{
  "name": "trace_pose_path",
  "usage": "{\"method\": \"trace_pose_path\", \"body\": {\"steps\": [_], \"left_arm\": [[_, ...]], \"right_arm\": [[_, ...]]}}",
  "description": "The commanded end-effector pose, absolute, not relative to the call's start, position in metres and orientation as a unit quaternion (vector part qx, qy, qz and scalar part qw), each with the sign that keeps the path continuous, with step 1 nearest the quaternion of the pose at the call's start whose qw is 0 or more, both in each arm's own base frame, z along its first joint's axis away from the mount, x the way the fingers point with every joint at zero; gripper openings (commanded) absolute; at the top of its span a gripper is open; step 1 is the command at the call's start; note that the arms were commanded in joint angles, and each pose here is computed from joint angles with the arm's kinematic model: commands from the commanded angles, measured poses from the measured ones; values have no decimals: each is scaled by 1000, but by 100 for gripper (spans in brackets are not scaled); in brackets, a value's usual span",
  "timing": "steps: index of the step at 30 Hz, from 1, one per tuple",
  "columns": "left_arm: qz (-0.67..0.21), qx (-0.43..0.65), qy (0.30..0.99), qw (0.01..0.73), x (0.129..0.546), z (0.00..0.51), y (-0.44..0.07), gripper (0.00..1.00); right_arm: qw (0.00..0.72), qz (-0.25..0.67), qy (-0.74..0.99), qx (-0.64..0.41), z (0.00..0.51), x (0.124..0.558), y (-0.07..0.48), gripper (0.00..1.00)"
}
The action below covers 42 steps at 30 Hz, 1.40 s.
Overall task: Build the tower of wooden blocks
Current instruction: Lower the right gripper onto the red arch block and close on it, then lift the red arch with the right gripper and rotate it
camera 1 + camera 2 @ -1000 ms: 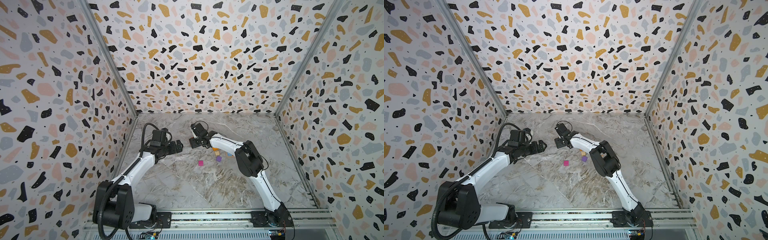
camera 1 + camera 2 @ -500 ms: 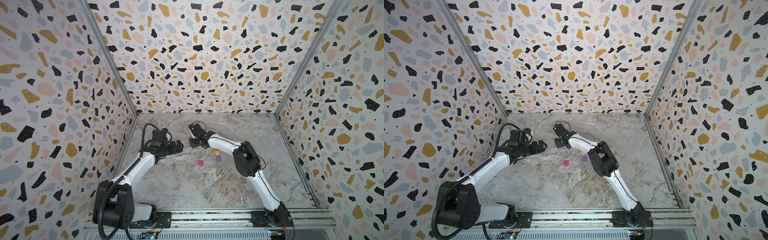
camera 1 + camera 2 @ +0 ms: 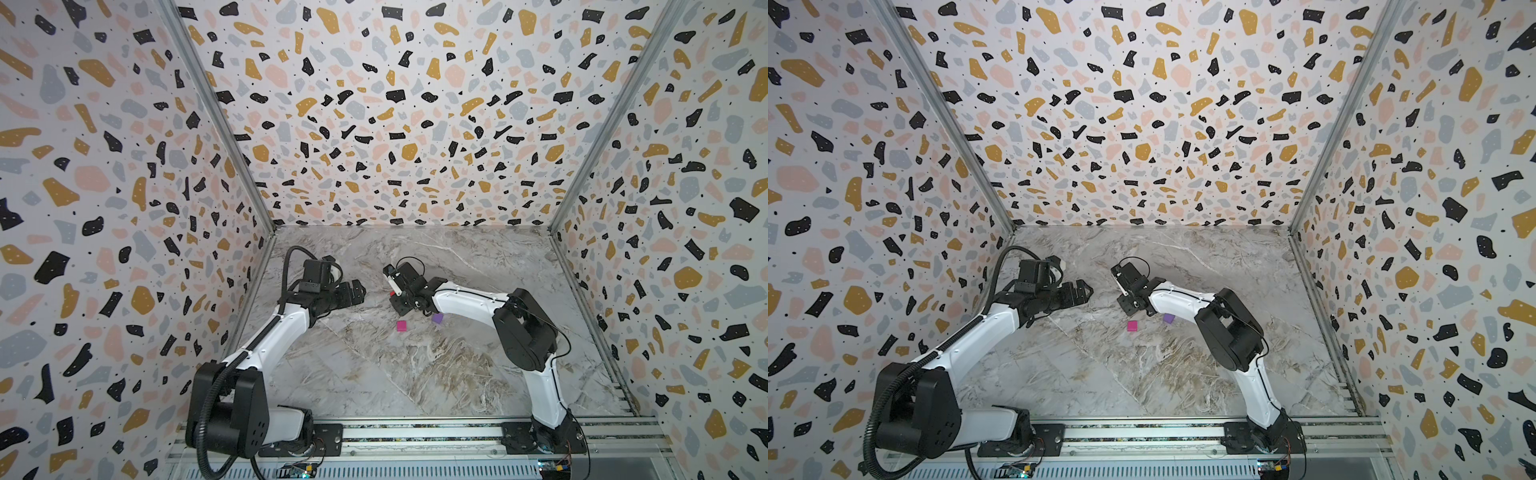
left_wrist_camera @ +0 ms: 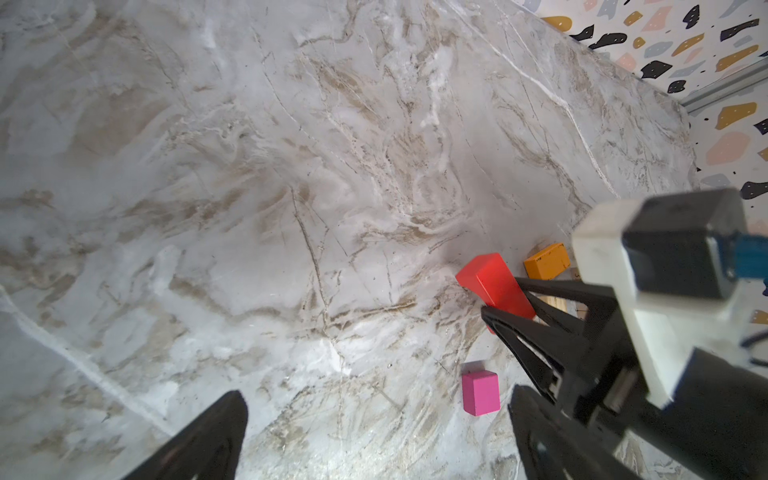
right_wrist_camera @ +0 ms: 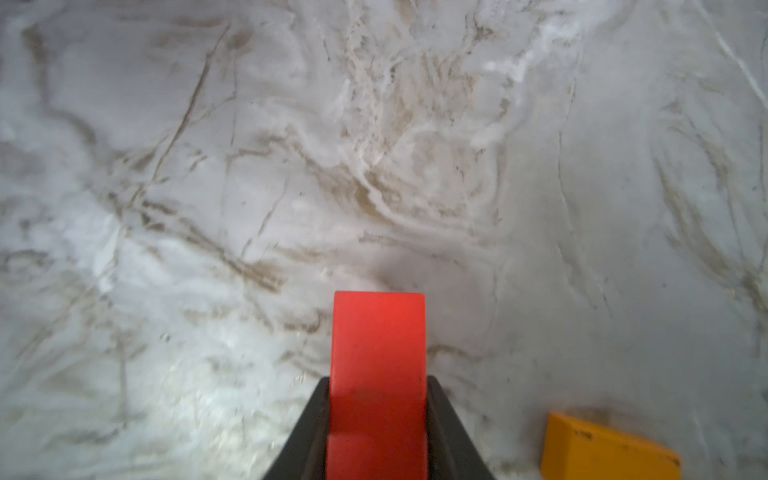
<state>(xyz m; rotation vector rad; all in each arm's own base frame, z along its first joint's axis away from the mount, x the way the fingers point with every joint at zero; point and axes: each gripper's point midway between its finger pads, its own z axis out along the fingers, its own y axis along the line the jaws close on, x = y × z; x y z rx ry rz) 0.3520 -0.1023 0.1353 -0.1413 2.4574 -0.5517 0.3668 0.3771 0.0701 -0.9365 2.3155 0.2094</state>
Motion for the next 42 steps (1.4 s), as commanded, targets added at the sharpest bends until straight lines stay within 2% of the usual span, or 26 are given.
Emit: {"method": "trace_pose_path", "body": {"steps": [1,14,35,42], "left_arm": [[-222,-52,921,316,355,139,-104,100],[-220,-54,923,310,355,134,-104,100],[-218,-53,925,307,355,131,-104,100],[-218,-53,924,308,355,133,-104,100]], "right_arm": [[349,91,856,-369,93,364,378,17],[333,78,853,-394,65,359,374,19],[311,73,866,-385,45,357,366,33],[308,75,870,-378,49,358,365,44]]}}
